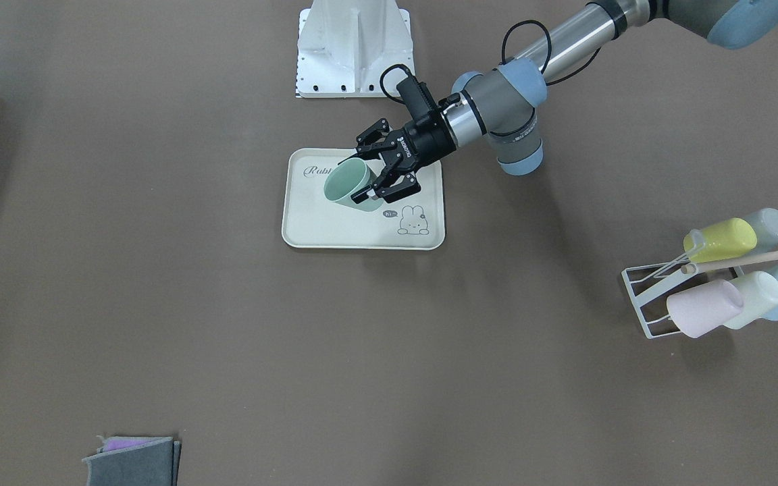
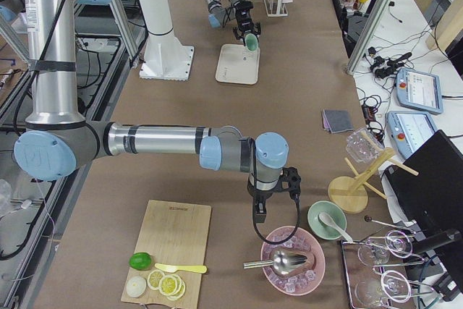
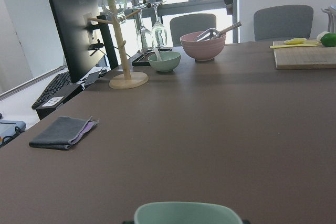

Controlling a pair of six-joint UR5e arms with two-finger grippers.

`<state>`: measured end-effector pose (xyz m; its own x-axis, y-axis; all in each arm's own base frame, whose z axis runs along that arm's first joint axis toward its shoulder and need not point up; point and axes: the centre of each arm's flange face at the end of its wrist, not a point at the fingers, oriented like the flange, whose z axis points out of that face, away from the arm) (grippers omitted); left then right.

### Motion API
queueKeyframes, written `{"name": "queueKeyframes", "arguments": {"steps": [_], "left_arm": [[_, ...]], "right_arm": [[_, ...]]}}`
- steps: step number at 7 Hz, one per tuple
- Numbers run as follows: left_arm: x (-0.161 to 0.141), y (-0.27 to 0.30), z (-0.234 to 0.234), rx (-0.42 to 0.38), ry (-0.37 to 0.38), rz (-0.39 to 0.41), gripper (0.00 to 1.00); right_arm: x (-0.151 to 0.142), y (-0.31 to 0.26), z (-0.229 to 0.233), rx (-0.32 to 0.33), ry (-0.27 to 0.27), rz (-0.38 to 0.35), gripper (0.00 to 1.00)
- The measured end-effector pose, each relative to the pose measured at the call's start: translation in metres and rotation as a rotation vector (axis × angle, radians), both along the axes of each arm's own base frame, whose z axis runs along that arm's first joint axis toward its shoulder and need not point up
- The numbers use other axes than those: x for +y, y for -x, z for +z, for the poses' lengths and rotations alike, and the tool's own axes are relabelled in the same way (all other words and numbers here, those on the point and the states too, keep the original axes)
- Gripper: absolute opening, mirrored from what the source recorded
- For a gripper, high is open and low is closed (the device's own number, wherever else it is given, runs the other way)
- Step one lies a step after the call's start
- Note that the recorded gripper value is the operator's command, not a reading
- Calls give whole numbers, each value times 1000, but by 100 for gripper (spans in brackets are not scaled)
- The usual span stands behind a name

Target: Pick up and place green cup on tray

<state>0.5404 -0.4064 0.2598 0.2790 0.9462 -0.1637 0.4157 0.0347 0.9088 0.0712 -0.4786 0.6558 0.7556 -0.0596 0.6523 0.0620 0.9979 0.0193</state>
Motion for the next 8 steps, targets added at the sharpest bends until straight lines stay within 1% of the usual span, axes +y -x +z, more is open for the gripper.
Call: {"name": "queueKeyframes", "arguments": {"steps": [2,5,7,8], "left_arm": [[-4,-13,27,34,19,11,57],[20,-35,38,52,14,35,58],[35,-47,41,46,17,58,59],[37,-50,41,42,19,62,60]], "right_arm": [[2,0,2,0,4,0,100],[3,0,2,0,5,0,100],[3,0,2,0,4,1,100],[3,0,2,0,4,1,100]]}}
